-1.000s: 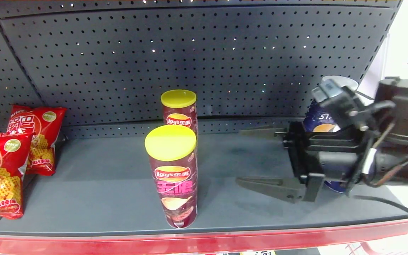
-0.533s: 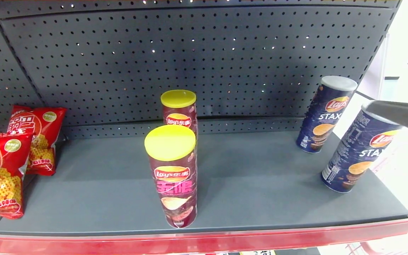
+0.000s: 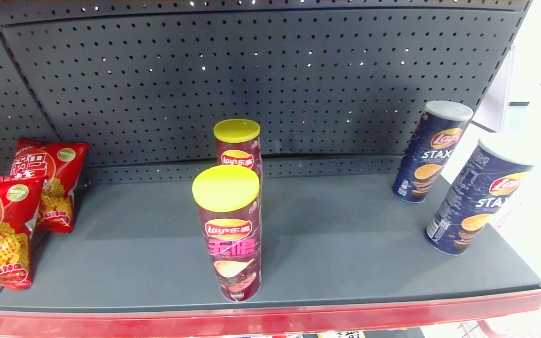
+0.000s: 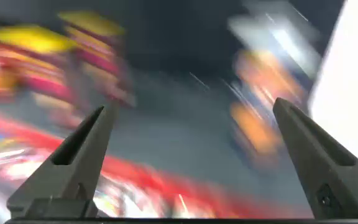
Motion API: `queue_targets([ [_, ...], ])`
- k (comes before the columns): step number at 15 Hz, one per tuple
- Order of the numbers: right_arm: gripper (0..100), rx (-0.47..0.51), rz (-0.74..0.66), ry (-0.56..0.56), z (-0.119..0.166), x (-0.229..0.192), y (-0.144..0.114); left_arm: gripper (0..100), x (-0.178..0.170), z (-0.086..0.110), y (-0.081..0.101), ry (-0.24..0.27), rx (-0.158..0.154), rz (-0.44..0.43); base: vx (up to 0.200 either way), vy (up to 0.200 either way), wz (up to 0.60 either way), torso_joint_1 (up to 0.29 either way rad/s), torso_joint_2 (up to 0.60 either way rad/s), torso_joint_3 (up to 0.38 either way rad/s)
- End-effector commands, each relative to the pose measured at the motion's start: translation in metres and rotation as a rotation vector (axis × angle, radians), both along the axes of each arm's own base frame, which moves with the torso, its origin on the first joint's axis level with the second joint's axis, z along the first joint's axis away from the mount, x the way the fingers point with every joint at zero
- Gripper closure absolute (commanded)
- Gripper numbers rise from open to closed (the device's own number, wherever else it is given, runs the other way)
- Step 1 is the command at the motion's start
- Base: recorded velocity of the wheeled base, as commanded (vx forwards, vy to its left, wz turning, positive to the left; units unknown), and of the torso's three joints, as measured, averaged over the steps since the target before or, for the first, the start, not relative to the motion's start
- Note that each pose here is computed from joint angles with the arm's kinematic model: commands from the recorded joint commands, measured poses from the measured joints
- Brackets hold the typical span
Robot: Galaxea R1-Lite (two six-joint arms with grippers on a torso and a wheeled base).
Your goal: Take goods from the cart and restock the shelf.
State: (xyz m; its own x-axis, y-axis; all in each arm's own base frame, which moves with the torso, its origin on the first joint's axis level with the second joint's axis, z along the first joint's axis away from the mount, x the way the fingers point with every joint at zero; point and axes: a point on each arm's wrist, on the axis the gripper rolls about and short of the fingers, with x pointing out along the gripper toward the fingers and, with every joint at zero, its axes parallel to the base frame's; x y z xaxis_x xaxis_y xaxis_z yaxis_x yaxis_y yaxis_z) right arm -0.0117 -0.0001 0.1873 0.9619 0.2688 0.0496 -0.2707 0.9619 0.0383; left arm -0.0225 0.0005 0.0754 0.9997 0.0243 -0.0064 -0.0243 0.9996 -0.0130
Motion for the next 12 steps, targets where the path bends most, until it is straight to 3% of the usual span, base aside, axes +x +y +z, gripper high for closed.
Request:
queue_targets([
  [1, 0, 0.014, -0.12, -0.023, -0.033, -0.023, -0.006, 0, 0.0, 0.0, 0.0, 0.001, -0.001, 0.0, 0.0, 0.0, 0.0, 0.0, 0.0, 0.0],
  [6, 0, -0.023, -0.215, 0.128, -0.096, -0.007, -0.002, 0, 0.0, 0.0, 0.0, 0.001, -0.001, 0.0, 0.0, 0.0, 0.0, 0.0, 0.0, 0.0],
  [12, 0, -0.055, -0.288, 0.133, -0.105, -0.004, 0.001, 0, 0.0, 0.0, 0.0, 0.001, -0.001, 0.0, 0.0, 0.0, 0.0, 0.0, 0.0, 0.0],
])
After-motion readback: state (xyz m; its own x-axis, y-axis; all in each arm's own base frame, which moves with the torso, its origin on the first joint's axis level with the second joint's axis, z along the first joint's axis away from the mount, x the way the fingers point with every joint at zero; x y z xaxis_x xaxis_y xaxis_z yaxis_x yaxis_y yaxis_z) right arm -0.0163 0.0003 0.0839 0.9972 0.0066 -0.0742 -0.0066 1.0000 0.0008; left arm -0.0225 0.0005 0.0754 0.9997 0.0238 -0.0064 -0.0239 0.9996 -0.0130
